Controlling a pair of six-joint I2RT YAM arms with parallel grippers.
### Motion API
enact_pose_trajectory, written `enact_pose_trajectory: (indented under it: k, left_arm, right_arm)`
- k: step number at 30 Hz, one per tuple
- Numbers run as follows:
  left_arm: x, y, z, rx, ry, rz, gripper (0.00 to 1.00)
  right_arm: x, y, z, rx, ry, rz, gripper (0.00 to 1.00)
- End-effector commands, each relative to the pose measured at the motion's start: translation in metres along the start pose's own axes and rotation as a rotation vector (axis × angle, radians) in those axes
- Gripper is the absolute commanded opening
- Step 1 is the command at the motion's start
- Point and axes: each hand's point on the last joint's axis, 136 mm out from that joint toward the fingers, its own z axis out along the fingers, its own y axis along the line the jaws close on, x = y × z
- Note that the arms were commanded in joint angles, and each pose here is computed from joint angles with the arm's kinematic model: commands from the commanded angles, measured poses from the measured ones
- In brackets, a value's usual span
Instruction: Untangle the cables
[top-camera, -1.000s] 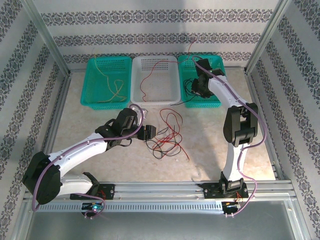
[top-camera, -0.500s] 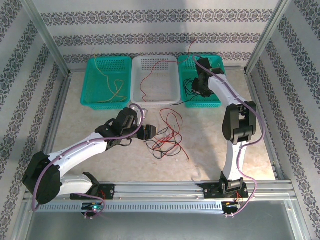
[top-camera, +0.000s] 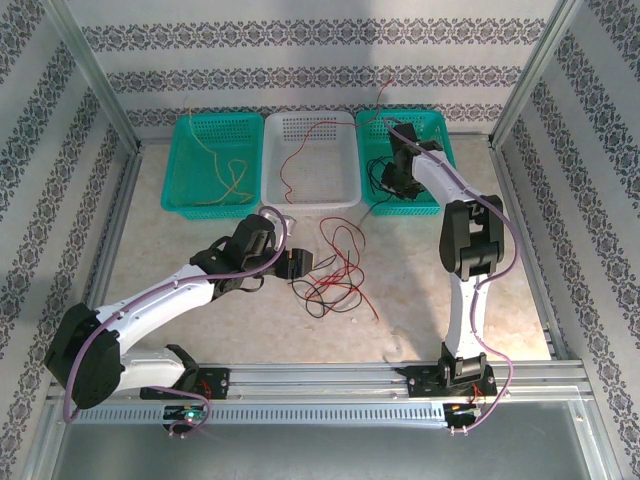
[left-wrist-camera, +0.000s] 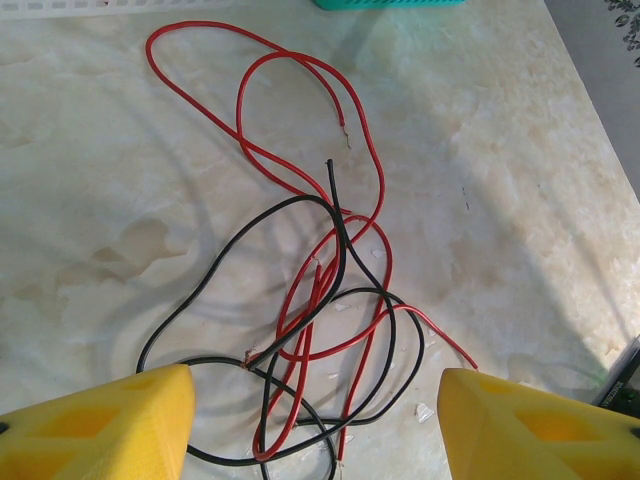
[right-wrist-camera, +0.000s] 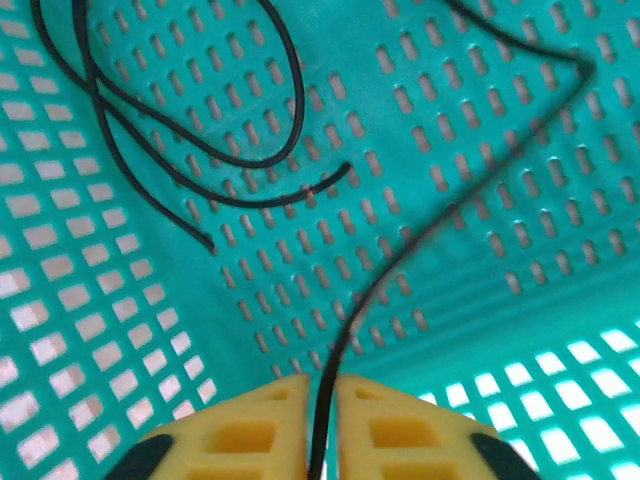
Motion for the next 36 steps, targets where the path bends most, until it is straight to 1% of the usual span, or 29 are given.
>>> enact_pose_trajectory:
  k: [1, 5, 9, 12, 13, 14, 16, 17, 18, 21, 26, 29, 31, 33, 36]
  left_arm:
    - [-0.002, 0.001, 0.000, -0.008, 0.010, 0.011, 0.65]
    - [0.004, 0.006, 0.009, -0.025, 0.049, 0.003, 0.65]
    - [0.005, 0.005, 0.017, -0.011, 0.056, -0.012, 0.65]
    - [0.004, 0.004, 0.026, -0.003, 0.071, -0.016, 0.65]
    - [0.002, 0.003, 0.029, -0.002, 0.076, -0.014, 0.65]
    - [0.001, 0.003, 0.033, -0.004, 0.082, -0.008, 0.65]
    - [-0.004, 0.003, 0.041, -0.012, 0.093, 0.012, 0.65]
    - [-0.006, 0.003, 0.045, -0.016, 0.100, 0.019, 0.65]
    - [-0.007, 0.003, 0.049, -0.014, 0.107, 0.024, 0.65]
    - [-0.007, 0.002, 0.062, -0.004, 0.136, 0.028, 0.65]
    - [0.003, 0.001, 0.079, 0.019, 0.203, 0.006, 0.64]
    - [0.005, 0.001, 0.081, 0.027, 0.204, 0.002, 0.64]
    - [0.007, 0.000, 0.082, 0.040, 0.203, -0.003, 0.64]
    - [0.010, -0.001, 0.082, 0.057, 0.207, -0.008, 0.64]
    - [0.017, -0.002, 0.085, 0.070, 0.224, -0.009, 0.64]
  right_arm:
    - [-0.027, 0.020, -0.012, -0.089, -0.069, -0.005, 0.10]
    - [-0.049, 0.027, -0.020, -0.124, -0.129, -0.011, 0.01]
    - [-0.070, 0.033, -0.025, -0.142, -0.176, -0.023, 0.00]
    - [-0.080, 0.037, -0.023, -0.139, -0.180, -0.037, 0.01]
    - [-0.084, 0.038, -0.022, -0.132, -0.181, -0.044, 0.06]
    - [-0.087, 0.040, -0.022, -0.128, -0.183, -0.053, 0.15]
    - [-0.091, 0.043, -0.021, -0.127, -0.180, -0.070, 0.35]
    - [-0.091, 0.044, -0.023, -0.119, -0.175, -0.080, 0.41]
    - [-0.091, 0.044, -0.024, -0.112, -0.172, -0.089, 0.45]
    - [-0.087, 0.045, -0.040, -0.092, -0.190, -0.127, 0.45]
    - [-0.076, 0.045, -0.081, -0.094, -0.240, -0.181, 0.46]
    - [-0.065, 0.040, -0.103, -0.085, -0.255, -0.212, 0.44]
    - [-0.057, 0.030, -0.115, -0.052, -0.267, -0.218, 0.44]
    - [-0.050, 0.014, -0.119, -0.002, -0.263, -0.201, 0.44]
    - [-0.041, -0.004, -0.109, 0.033, -0.222, -0.176, 0.41]
